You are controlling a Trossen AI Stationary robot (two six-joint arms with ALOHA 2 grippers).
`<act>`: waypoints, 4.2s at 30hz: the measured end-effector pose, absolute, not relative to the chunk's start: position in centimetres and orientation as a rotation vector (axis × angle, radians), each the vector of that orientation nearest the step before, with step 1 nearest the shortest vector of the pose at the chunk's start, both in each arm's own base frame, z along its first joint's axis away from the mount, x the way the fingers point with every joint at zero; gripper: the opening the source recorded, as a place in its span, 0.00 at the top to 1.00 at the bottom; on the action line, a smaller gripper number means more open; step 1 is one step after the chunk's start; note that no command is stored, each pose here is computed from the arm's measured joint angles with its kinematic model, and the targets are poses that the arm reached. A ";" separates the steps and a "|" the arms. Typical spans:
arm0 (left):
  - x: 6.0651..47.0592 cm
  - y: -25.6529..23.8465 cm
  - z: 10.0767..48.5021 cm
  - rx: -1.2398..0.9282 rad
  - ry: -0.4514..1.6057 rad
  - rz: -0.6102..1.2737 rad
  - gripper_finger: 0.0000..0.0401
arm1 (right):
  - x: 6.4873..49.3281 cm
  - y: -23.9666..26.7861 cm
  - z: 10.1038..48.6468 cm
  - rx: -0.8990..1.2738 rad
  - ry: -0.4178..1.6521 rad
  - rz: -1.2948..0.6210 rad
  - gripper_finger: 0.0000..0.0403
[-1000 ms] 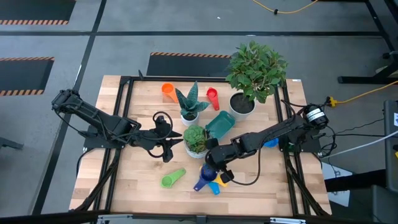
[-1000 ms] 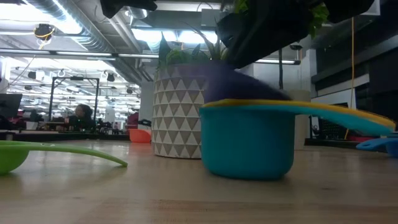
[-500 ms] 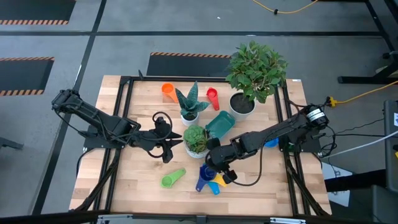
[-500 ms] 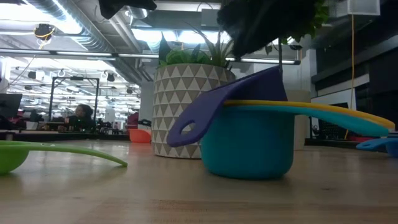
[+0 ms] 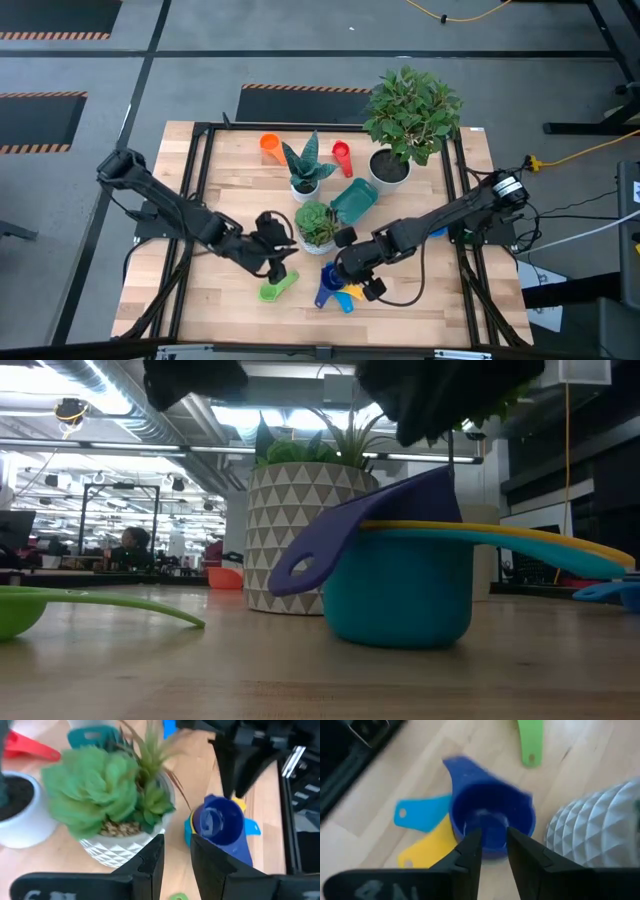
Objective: Nest measuring cups in basket
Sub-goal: Adjust the stacked measuring cups
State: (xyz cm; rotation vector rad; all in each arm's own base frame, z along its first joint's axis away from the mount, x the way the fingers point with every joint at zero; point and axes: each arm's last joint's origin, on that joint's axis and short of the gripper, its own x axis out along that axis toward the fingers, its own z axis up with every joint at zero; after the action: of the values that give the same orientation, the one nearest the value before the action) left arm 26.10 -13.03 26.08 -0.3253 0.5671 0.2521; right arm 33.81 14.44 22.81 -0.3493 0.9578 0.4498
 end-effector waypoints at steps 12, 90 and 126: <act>28.4 -16.7 22.1 -0.383 0.606 0.130 0.78 | 33.0 13.9 21.1 -0.379 1.020 0.397 0.77; 32.6 -18.8 15.1 -0.863 0.703 0.014 0.78 | 29.1 15.3 15.4 -0.004 0.986 0.357 0.77; 33.9 -17.1 15.6 -0.898 0.617 0.063 0.78 | 31.8 16.6 14.3 0.200 0.762 0.314 0.77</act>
State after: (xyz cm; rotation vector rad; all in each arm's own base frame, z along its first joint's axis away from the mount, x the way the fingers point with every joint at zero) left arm 33.86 -17.11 15.57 -0.8980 0.6172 0.0631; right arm 31.82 16.59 14.31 0.2002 0.7623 0.3144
